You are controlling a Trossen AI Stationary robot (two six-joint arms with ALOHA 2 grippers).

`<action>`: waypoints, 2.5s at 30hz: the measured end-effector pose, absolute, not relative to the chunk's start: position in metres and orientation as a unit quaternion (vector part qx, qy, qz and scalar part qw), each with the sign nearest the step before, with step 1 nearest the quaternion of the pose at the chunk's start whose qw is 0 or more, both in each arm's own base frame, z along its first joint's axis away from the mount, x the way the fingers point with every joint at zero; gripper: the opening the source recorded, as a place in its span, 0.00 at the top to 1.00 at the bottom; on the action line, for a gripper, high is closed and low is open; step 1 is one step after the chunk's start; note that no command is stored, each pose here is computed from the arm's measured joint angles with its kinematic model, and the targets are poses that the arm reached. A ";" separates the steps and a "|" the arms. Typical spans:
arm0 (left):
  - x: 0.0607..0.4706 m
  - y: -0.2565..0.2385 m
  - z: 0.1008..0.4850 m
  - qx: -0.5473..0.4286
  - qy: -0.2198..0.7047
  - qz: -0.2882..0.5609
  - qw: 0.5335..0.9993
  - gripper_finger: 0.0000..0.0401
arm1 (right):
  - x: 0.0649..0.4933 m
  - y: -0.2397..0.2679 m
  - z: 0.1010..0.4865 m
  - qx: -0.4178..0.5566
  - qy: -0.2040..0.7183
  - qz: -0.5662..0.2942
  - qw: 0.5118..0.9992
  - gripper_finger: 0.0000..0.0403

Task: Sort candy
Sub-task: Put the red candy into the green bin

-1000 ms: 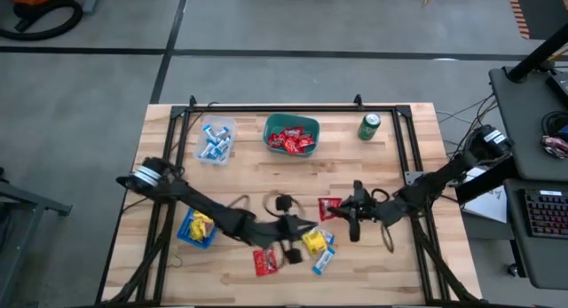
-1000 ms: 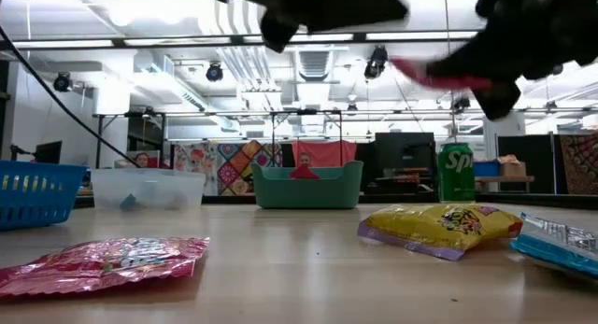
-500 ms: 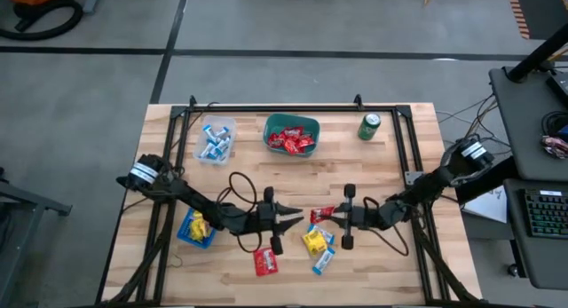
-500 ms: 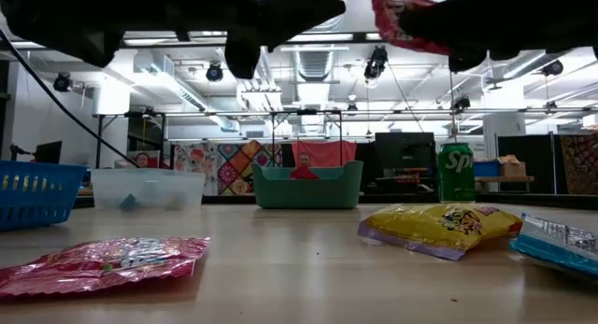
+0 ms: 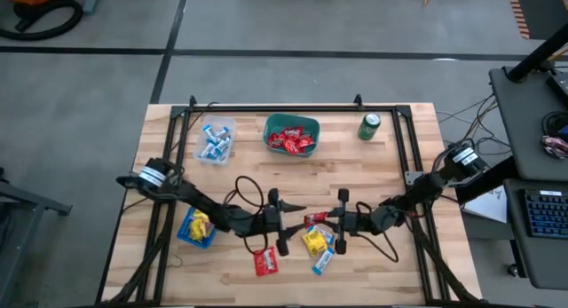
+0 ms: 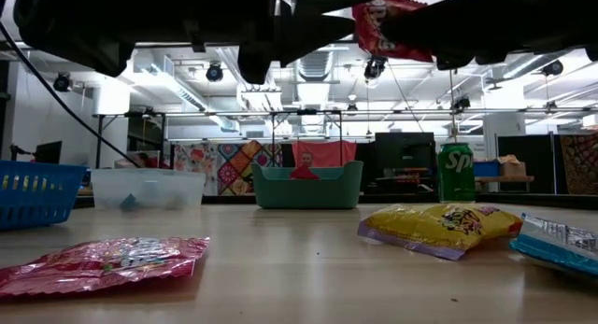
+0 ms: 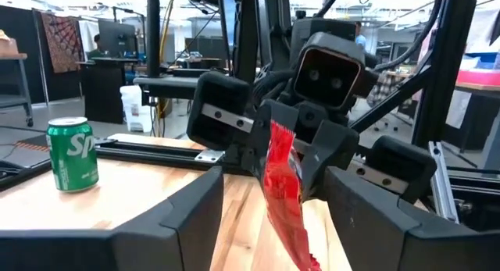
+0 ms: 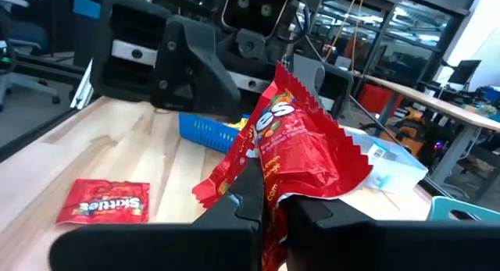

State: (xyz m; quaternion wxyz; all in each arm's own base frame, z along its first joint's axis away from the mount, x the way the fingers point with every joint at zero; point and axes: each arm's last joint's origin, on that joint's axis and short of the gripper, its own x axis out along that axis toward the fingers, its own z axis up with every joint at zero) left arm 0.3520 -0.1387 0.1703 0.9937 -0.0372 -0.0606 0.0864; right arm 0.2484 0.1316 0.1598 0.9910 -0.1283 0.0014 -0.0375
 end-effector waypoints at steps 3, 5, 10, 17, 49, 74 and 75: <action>0.357 -0.139 0.168 -0.036 -0.060 0.088 0.994 0.50 | 0.248 0.132 0.160 -0.129 0.002 -0.037 0.991 0.97; 0.360 -0.140 0.168 -0.029 -0.061 0.089 0.994 0.53 | 0.248 0.132 0.160 -0.129 0.002 -0.038 0.991 0.97; 0.368 -0.142 0.170 -0.008 -0.060 0.093 0.994 0.70 | 0.248 0.132 0.159 -0.120 0.006 -0.037 0.992 0.96; 0.367 -0.140 0.169 -0.012 -0.057 0.114 0.992 0.97 | 0.248 0.131 0.156 -0.084 0.017 -0.037 0.996 0.82; 0.359 0.042 0.209 0.061 0.144 0.346 0.925 1.00 | 0.223 0.111 0.184 0.027 0.090 -0.155 0.983 0.53; 0.355 0.114 0.187 -0.133 0.111 0.386 0.906 0.96 | 0.225 0.105 0.182 0.022 0.096 -0.168 0.981 0.53; 0.355 0.114 0.187 -0.133 0.114 0.387 0.905 0.95 | 0.225 0.105 0.182 0.023 0.096 -0.168 0.981 0.53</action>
